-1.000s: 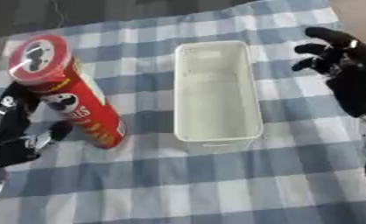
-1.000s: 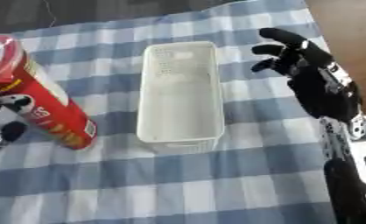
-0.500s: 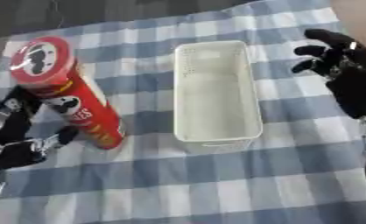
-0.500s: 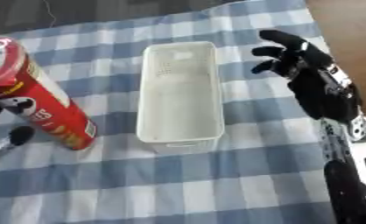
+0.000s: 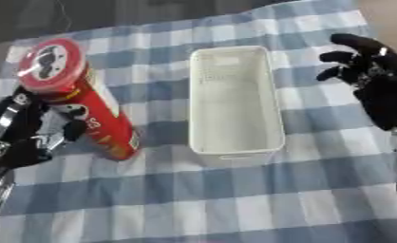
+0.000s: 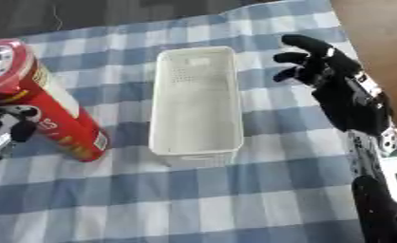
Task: Pick up objects on the table and place them in the box.
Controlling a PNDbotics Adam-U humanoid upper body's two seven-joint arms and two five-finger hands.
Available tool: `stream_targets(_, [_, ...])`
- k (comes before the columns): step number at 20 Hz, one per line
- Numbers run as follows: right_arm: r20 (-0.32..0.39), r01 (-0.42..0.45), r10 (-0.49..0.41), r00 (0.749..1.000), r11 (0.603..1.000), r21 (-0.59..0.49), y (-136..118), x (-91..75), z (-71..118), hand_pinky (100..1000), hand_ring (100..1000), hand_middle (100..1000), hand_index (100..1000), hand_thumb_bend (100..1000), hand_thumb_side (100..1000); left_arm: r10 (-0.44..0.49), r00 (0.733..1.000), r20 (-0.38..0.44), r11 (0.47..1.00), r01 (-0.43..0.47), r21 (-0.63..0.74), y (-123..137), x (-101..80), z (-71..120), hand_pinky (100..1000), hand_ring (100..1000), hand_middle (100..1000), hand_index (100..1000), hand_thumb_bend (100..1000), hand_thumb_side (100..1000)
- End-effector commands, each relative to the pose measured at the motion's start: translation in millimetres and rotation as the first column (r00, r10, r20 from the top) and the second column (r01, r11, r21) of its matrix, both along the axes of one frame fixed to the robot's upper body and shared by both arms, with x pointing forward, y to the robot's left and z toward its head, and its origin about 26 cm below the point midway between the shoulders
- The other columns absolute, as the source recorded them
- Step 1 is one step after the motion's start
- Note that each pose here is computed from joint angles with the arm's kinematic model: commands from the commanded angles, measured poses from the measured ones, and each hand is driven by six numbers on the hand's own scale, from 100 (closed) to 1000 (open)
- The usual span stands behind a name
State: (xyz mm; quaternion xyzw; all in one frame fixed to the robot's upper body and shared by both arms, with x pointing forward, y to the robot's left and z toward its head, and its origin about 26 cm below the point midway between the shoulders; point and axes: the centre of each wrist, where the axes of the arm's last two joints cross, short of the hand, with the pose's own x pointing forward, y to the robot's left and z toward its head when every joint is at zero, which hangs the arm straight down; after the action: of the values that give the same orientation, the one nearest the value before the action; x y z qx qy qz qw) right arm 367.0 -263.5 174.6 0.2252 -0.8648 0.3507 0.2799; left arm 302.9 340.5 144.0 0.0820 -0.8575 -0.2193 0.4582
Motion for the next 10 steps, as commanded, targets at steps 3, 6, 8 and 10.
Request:
stream_targets(3, [0.175,-0.06,0.077,0.982,0.993,-0.101,-1.2,-2.1,8.5,734,856,923,918,100,1000,-0.023,1.0,0.008,1.0,0.023,0.004,-1.4,9.1,9.2,1000,767,1000,1000,541,501])
stream_targets(6, [0.175,-0.06,0.077,0.982,0.993,-0.102,-1.3,-2.0,8.6,734,857,923,919,100,1000,-0.028,1.0,0.004,1.0,0.028,0.006,-2.5,11.4,8.6,1000,767,1000,1000,534,519])
stream_targets(8, [0.174,-0.059,0.077,0.982,0.993,-0.104,-1.5,-2.0,8.3,735,857,924,919,100,1000,-0.03,1.0,0.0,1.0,0.03,0.006,-2.9,12.4,7.6,1000,766,1000,1000,533,526])
stream_targets(10, [0.173,-0.059,0.077,0.982,0.993,-0.105,-1.4,-2.1,8.1,735,857,924,919,100,1000,-0.031,1.0,-0.005,1.0,0.031,0.007,-3.4,13.7,6.8,1000,766,1000,1000,531,533])
